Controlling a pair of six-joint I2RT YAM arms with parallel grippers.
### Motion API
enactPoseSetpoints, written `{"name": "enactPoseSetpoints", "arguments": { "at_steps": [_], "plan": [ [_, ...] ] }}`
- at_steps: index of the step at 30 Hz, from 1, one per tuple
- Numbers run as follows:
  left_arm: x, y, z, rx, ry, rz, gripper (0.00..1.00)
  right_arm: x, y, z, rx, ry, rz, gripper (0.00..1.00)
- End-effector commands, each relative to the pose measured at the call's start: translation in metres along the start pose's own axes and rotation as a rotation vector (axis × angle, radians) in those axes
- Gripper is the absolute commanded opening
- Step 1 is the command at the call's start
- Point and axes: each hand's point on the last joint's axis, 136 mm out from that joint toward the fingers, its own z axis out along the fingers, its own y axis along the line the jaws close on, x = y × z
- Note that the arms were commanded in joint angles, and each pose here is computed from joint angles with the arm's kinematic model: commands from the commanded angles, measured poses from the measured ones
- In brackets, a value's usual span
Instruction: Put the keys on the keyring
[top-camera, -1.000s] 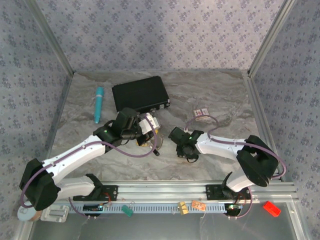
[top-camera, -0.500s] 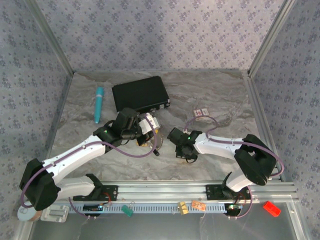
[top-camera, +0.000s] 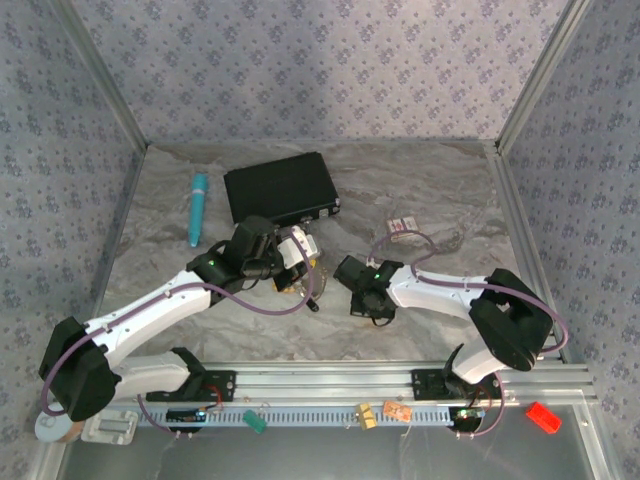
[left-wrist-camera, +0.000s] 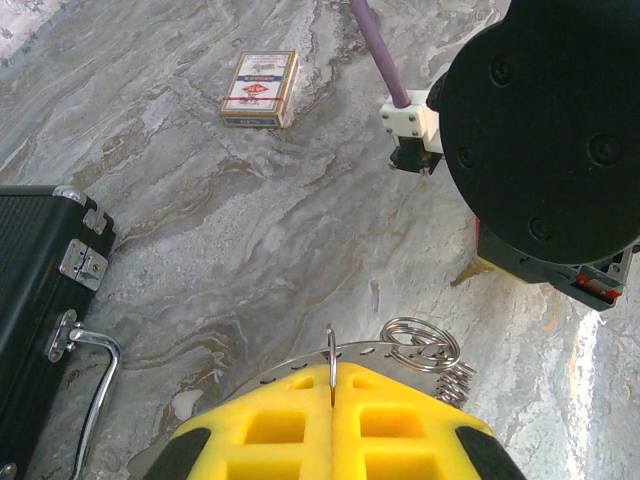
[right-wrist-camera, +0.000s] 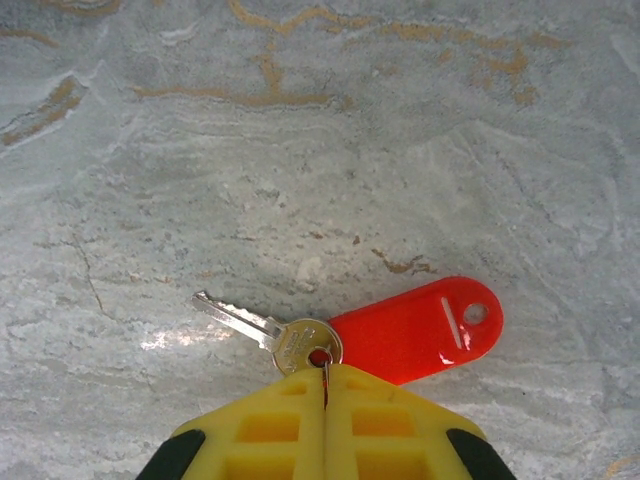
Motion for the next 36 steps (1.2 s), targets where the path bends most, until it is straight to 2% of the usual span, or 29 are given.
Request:
{"name": "enactPoseSetpoints", "arguments": {
  "at_steps": [1, 6, 15, 20, 30, 36],
  "plan": [
    [-0.004, -0.007, -0.003, 0.028, -0.021, 0.018, 0.00, -0.002, -0.002, -0.001, 0.029, -0.007, 0.002, 0.15],
    [-0.004, -0.007, -0.003, 0.027, -0.021, 0.019, 0.00, -0.001, -0.001, 0.001, 0.027, 0.000, 0.000, 0.16],
    [-0.005, -0.006, -0.004, 0.022, -0.025, 0.021, 0.00, 0.000, -0.002, 0.001, 0.035, 0.001, -0.004, 0.00],
    [-0.003, -0.005, -0.003, 0.016, -0.021, 0.019, 0.00, -0.006, 0.000, -0.009, 0.021, -0.036, -0.025, 0.00],
    [-0.010, -0.002, -0.005, -0.001, -0.040, -0.008, 0.00, -0.062, 0.003, -0.076, -0.108, -0.396, -0.338, 0.00],
    [-0.014, -0.005, -0.007, 0.018, -0.060, -0.014, 0.00, -0.092, 0.012, -0.111, -0.221, -0.538, -0.536, 0.00]
  ]
}}
